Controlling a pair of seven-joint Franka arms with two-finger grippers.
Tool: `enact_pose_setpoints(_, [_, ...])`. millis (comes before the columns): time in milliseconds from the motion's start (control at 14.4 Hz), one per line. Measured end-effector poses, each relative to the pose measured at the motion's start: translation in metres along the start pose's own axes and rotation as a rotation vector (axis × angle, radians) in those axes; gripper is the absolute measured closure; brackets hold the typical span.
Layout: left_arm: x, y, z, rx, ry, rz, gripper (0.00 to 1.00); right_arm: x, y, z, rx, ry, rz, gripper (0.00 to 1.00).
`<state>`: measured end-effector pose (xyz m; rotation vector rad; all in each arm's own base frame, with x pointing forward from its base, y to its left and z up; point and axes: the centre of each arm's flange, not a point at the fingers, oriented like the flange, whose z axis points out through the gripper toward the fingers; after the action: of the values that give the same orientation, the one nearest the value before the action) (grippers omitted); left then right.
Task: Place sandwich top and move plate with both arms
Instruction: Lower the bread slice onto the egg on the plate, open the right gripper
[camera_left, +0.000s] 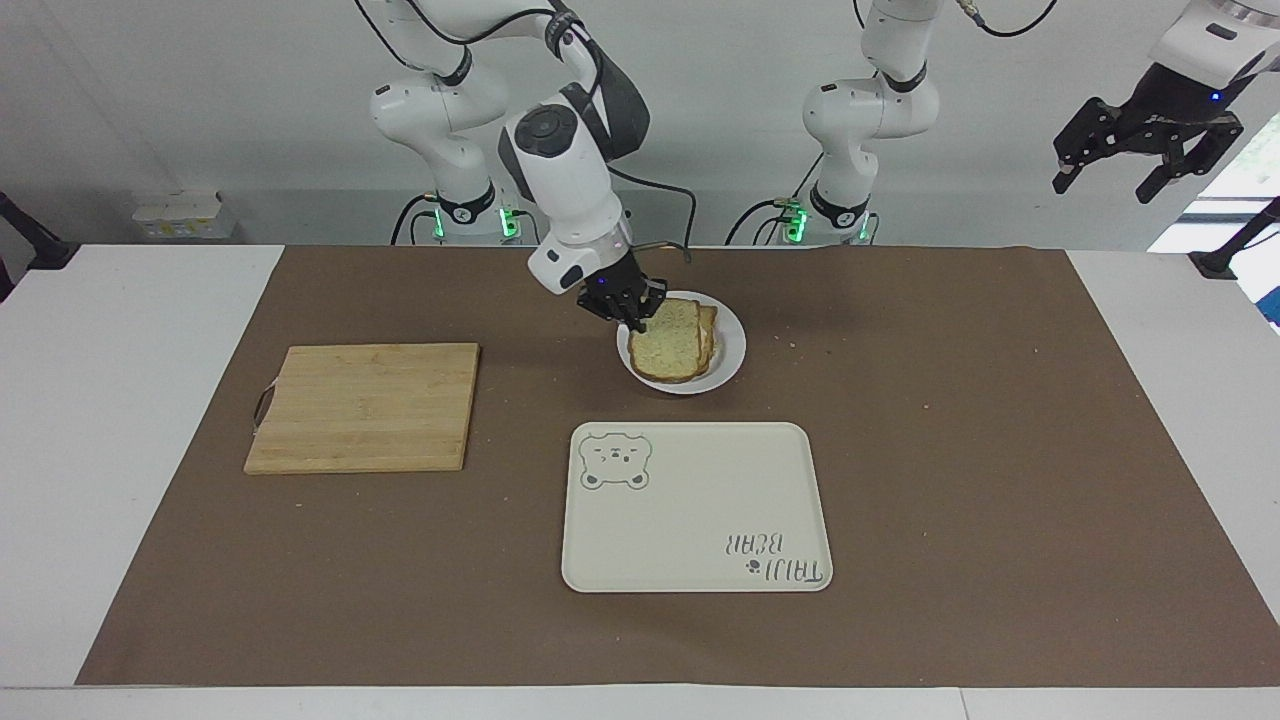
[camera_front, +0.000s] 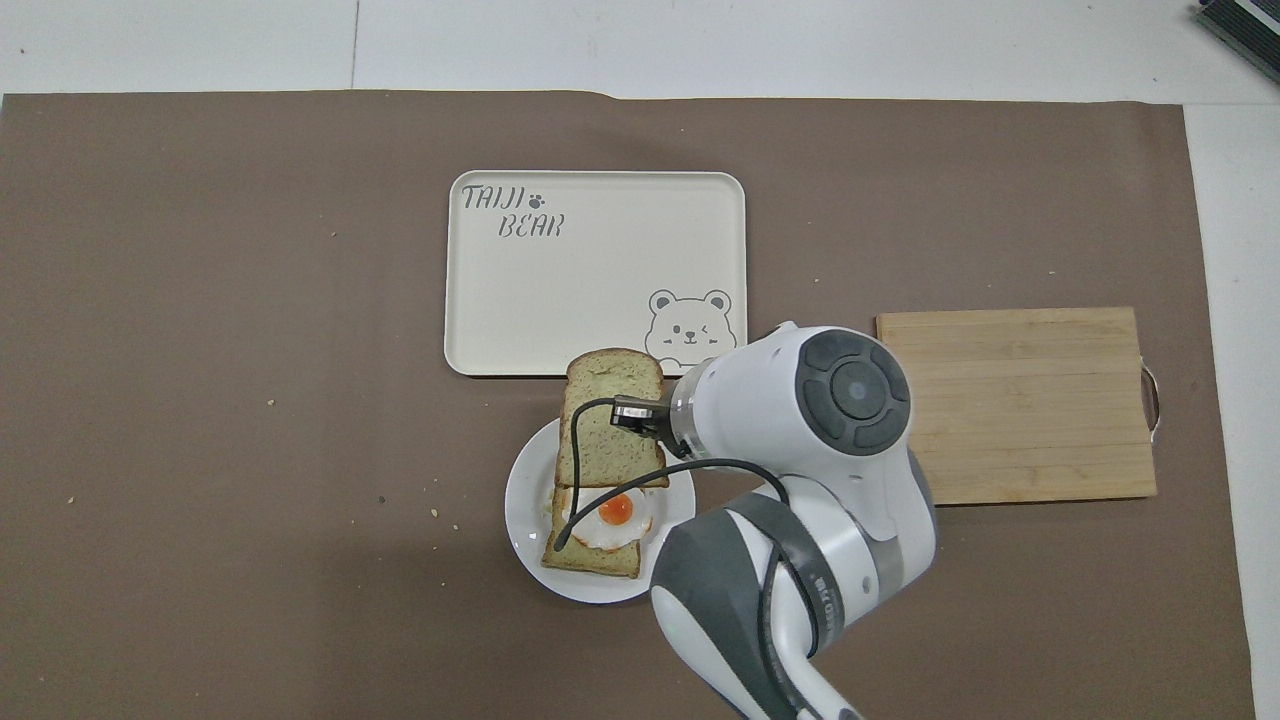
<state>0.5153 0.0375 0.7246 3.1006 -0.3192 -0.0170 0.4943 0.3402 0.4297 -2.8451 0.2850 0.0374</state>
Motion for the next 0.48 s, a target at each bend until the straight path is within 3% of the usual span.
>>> enact_pose_setpoints(485, [0.000, 0.000, 0.000, 0.000, 0.000, 0.000, 0.00, -0.043, -0.003, 0.055, -0.077, -0.084, 0.008, 0.91])
